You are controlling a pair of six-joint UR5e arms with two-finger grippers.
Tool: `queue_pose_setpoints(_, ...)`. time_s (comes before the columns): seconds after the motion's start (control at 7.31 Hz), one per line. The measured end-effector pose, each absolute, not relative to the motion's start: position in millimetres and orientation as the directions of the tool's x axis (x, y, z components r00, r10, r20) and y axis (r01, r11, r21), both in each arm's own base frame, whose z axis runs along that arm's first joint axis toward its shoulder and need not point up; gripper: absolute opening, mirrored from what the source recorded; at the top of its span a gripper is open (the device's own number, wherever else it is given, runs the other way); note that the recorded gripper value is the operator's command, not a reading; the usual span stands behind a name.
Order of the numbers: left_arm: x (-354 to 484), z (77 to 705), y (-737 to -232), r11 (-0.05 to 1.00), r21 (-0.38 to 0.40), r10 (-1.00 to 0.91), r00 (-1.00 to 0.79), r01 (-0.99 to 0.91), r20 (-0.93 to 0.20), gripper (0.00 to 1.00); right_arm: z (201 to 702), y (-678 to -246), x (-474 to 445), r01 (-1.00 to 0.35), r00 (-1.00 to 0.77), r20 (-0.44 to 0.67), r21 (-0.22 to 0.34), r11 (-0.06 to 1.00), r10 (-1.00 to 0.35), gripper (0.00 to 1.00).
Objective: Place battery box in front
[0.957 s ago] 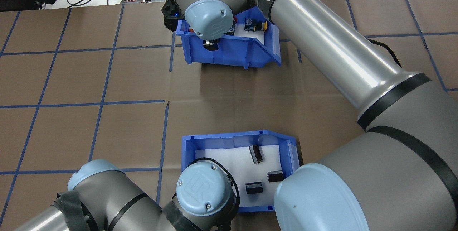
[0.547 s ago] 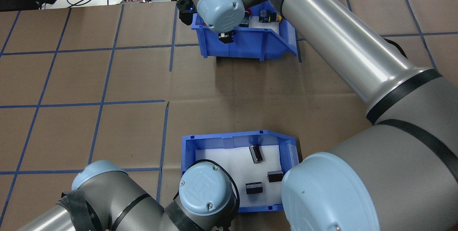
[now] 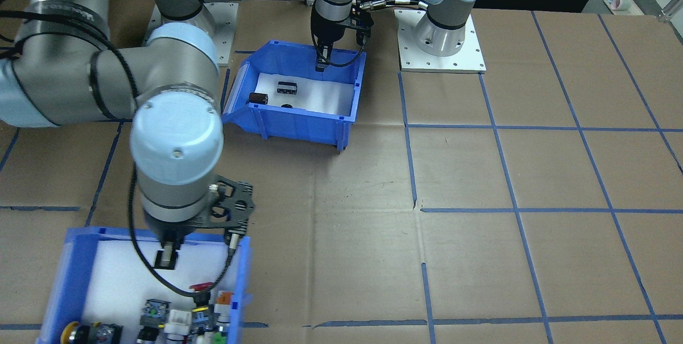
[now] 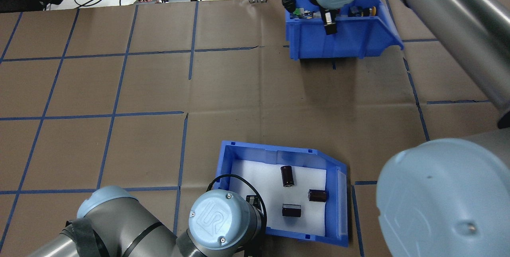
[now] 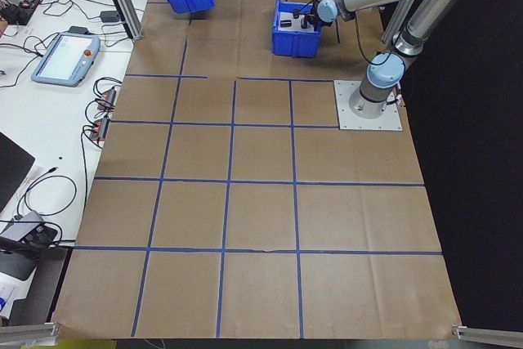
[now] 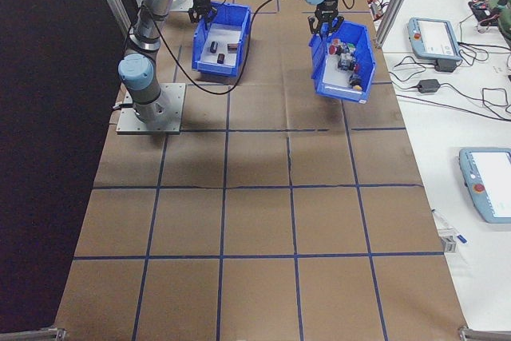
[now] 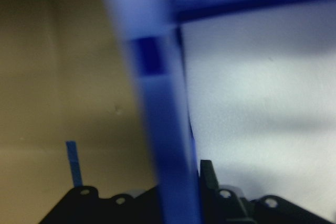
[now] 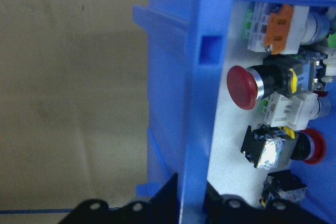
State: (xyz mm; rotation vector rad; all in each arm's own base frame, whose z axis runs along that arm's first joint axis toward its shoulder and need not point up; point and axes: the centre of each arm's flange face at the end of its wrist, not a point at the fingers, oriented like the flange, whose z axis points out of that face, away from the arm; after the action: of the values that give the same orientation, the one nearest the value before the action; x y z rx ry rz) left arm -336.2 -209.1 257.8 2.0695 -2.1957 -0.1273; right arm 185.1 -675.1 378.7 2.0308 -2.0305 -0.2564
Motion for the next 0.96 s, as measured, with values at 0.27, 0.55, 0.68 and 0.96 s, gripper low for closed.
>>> queue_pose_setpoints(0.27,-321,281,-249,0.084,0.129,-0.994,-0.074,-0.988,0.082,0.00,394,-657,104,-0.954,0.026,0.043,0.301,-0.012,-0.999,0.00)
queue_pose_setpoints(0.55,-288,302,-301,0.089,0.113,-0.992,-0.077,-0.990,0.101,0.00,403,-619,51,-0.955,0.017,0.025,0.296,-0.009,-1.000,0.00)
queue_pose_setpoints(0.68,-273,311,-326,0.093,0.113,-0.990,-0.080,-0.989,0.116,0.00,402,-594,33,-0.958,0.000,0.018,0.287,0.005,-1.000,0.00)
queue_pose_setpoints(0.96,-249,323,-378,0.100,0.127,-0.987,-0.082,-0.987,0.136,0.00,385,-544,11,-0.960,0.005,0.043,0.280,0.007,-0.999,0.00)
